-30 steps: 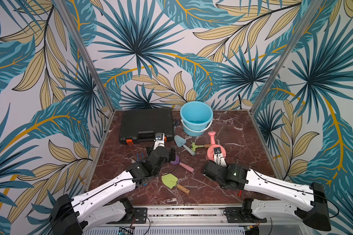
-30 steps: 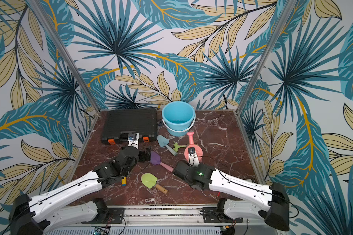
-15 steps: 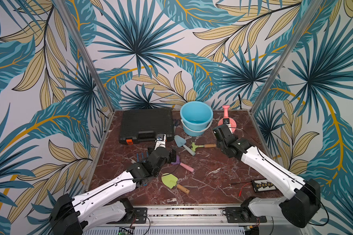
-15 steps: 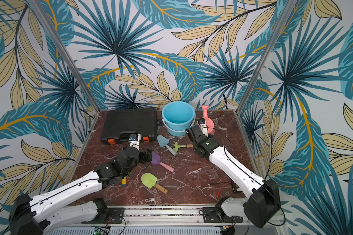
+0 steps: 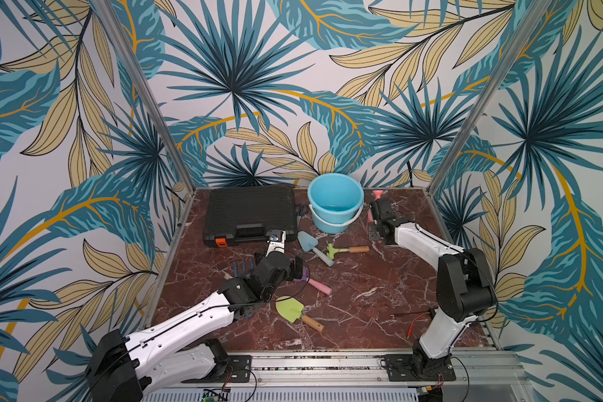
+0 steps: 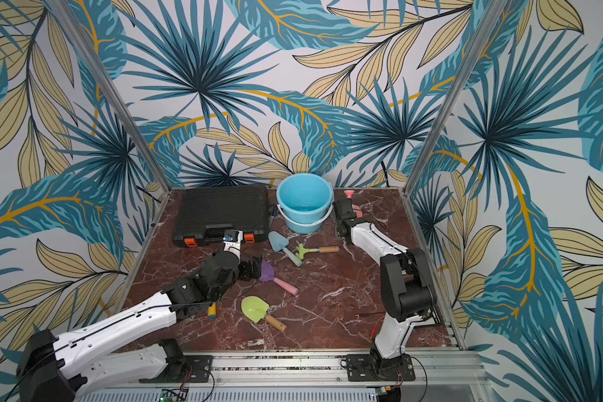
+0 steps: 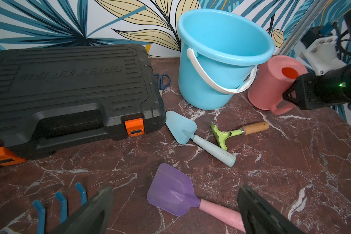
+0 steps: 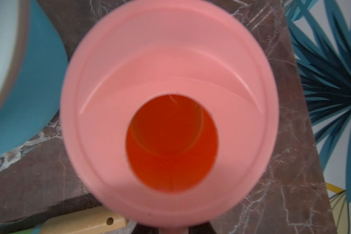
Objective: Organize the gardening tools
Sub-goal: Place the gardening tool at the center of the board.
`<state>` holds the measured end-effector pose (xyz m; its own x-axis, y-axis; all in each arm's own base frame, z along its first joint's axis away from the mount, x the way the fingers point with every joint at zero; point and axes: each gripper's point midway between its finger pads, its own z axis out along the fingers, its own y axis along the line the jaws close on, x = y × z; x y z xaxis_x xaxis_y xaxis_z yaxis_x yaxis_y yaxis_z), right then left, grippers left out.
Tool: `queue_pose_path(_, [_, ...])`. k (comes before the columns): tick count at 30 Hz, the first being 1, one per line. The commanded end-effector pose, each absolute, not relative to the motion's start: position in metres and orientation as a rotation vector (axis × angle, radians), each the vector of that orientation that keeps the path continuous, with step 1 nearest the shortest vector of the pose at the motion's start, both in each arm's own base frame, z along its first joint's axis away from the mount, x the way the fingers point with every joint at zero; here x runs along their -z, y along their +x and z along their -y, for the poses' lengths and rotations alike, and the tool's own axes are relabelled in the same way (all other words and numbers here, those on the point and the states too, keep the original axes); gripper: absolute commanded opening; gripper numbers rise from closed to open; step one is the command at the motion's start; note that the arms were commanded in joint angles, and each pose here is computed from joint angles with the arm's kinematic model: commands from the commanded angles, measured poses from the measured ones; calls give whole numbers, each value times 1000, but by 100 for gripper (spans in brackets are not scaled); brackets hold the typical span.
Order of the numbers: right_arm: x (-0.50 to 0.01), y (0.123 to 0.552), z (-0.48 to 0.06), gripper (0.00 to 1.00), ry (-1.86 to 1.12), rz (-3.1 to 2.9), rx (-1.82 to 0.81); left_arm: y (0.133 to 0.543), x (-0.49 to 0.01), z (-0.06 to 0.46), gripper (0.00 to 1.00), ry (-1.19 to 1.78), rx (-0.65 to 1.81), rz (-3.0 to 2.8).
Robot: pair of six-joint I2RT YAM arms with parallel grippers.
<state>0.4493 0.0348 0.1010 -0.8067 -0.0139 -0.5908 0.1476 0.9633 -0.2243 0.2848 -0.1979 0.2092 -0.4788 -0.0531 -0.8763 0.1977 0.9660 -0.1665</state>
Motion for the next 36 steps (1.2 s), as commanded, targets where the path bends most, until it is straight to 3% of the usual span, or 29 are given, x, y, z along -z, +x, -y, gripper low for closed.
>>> queue_pose_path(1, [-107,463,-44,2,44,-2447,241,286,-208,199,100,110,298,-2048])
queue_pose_path(9, [-88,469,-33,8,68,-2510,154,286,-207,200,100,115,299,-2058])
queue_pose_path(13, [-85,472,-25,23,83,-2518,174,286,-206,200,100,116,299,-2058])
queue_pose_path(17, [-87,473,-23,29,93,-2517,162,286,-206,201,100,120,299,-2059])
queue_pose_path(22, [-91,473,-20,46,109,-2521,162,286,-206,201,100,125,300,-2059])
queue_pose_path(27, [-115,464,-19,71,210,-2464,116,286,-205,201,100,126,295,-2061])
queue_pose_path(36, [-168,427,-58,85,197,-2269,-70,288,-202,201,100,129,297,-2038])
